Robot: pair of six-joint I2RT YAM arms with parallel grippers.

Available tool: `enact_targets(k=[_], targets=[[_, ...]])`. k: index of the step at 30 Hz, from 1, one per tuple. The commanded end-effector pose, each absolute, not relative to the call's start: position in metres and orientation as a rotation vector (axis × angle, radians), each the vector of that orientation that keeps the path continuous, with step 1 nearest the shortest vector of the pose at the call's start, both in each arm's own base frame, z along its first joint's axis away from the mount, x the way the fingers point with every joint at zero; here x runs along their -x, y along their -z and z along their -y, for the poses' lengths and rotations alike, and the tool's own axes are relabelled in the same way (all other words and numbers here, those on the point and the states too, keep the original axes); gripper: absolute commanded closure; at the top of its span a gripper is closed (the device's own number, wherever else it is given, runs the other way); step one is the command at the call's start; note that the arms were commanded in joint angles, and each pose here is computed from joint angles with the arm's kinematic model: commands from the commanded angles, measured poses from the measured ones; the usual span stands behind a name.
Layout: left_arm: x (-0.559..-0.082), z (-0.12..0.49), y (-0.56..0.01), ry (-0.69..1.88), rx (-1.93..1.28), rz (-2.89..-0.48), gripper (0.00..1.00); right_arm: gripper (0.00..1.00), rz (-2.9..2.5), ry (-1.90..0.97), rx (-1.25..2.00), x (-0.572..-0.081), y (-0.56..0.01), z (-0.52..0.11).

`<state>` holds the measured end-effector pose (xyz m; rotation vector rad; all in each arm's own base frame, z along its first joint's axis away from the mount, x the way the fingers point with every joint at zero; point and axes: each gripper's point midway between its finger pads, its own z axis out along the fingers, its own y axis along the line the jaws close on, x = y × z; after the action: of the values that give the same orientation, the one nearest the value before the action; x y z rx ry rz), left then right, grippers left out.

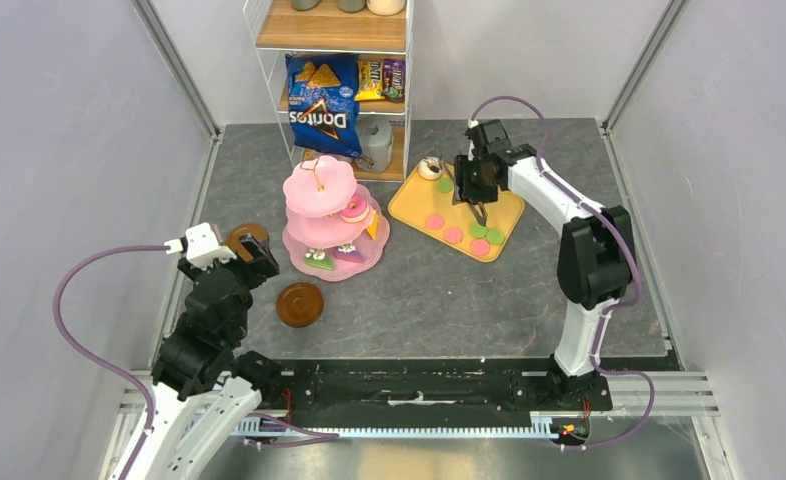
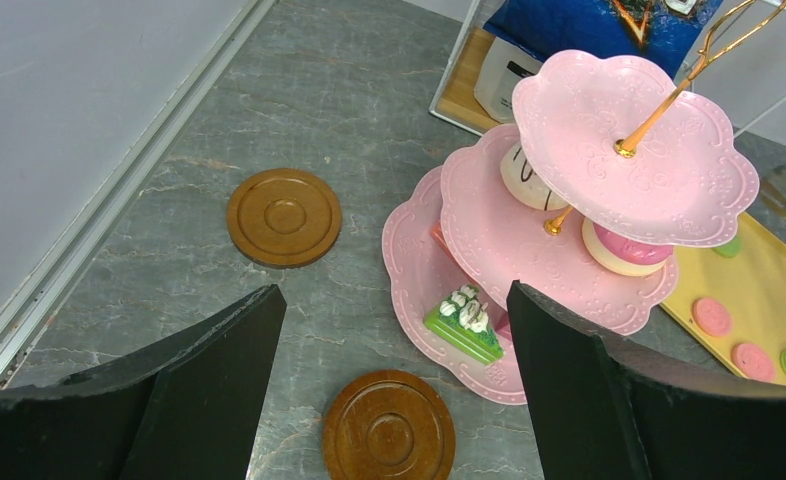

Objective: Serve the afternoon tea

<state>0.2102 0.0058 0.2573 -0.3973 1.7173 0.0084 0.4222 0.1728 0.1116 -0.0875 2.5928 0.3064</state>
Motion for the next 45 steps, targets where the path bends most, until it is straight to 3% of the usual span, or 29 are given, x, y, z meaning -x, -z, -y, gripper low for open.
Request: enact_targets(k=[1,14,21,32,45], targets=[[-0.213,-0.004,-0.263,0.022,0.423,-1.689,0.10,0.42,-2.514,-0.379,0.070,-0.454,-0.128,-0.186],[-0.213,-0.004,-0.262,0.022,0.421,-1.691,0.10,0.44,-2.589,-0.454,0.080,-0.478,-0.089,-0.197],[-0.214,-0.003,-0.263,0.024,0.420,-1.690,0.10,0.45,-2.675,-0.531,0.122,-0.465,-0.076,-0.206],[-0.214,-0.002,-0.263,0.026,0.416,-1.692,0.10,0.47,-2.741,-0.550,0.159,-0.422,-0.096,-0.197],[-0.215,-0.002,-0.262,0.026,0.415,-1.693,0.10,0.49,-2.732,-0.460,0.171,-0.421,-0.111,-0.184]])
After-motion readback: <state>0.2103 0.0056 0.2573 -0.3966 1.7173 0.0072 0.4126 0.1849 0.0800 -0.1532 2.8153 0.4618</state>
